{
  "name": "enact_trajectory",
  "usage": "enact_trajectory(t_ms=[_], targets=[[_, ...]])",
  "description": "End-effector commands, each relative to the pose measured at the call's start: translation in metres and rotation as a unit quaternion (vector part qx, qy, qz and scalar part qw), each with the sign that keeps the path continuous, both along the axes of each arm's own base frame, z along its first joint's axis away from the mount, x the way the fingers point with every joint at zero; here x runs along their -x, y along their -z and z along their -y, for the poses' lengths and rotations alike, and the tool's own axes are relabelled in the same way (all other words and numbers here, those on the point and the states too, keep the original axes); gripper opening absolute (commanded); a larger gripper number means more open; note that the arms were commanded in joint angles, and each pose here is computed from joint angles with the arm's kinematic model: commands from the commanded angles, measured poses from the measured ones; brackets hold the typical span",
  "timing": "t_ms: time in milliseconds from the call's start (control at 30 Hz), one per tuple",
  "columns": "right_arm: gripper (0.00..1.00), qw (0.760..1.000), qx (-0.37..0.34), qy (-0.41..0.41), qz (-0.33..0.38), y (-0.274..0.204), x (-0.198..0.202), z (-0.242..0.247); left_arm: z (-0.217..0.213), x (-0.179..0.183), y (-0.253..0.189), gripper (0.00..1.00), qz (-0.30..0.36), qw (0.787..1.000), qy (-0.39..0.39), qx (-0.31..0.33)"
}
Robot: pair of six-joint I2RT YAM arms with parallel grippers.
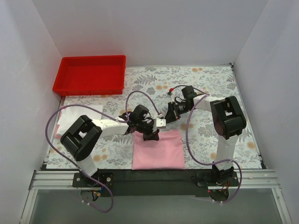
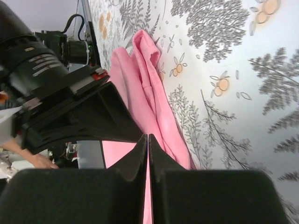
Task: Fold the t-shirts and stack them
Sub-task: Fold the tshirt
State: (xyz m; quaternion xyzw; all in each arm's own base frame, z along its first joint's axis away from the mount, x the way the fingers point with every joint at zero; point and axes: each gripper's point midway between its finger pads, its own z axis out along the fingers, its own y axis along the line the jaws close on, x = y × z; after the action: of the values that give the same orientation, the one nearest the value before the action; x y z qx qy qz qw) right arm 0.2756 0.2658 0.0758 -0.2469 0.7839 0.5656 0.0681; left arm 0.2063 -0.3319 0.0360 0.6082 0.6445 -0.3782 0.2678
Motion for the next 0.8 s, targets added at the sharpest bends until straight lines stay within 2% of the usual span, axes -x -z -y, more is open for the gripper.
enact_trajectory(t_ms=[0, 133, 333, 533, 767], targets=[[0.06, 0.999, -0.028, -0.038, 0.002, -0.003, 0.014, -0.016, 0.008, -0.002, -0.038, 0.00, 0.101, 0.994, 0.017, 0.038], [0.06, 0.996, -0.049, -0.068, -0.015, -0.004, 0.032, -0.025, 0.013, 0.001, -0.050, 0.00, 0.152, 0.987, 0.021, 0.050], [0.06, 0.990, -0.072, -0.103, -0.061, 0.000, 0.059, -0.032, 0.012, 0.004, -0.053, 0.00, 0.186, 0.981, 0.024, 0.047], [0.05, 0.988, -0.047, -0.112, -0.096, 0.028, 0.071, -0.026, 0.010, 0.008, -0.061, 0.00, 0.221, 0.973, 0.035, 0.056], [0.05, 0.986, -0.025, -0.126, -0.102, 0.056, 0.079, -0.020, 0.011, 0.005, -0.078, 0.00, 0.270, 0.959, 0.032, 0.077]])
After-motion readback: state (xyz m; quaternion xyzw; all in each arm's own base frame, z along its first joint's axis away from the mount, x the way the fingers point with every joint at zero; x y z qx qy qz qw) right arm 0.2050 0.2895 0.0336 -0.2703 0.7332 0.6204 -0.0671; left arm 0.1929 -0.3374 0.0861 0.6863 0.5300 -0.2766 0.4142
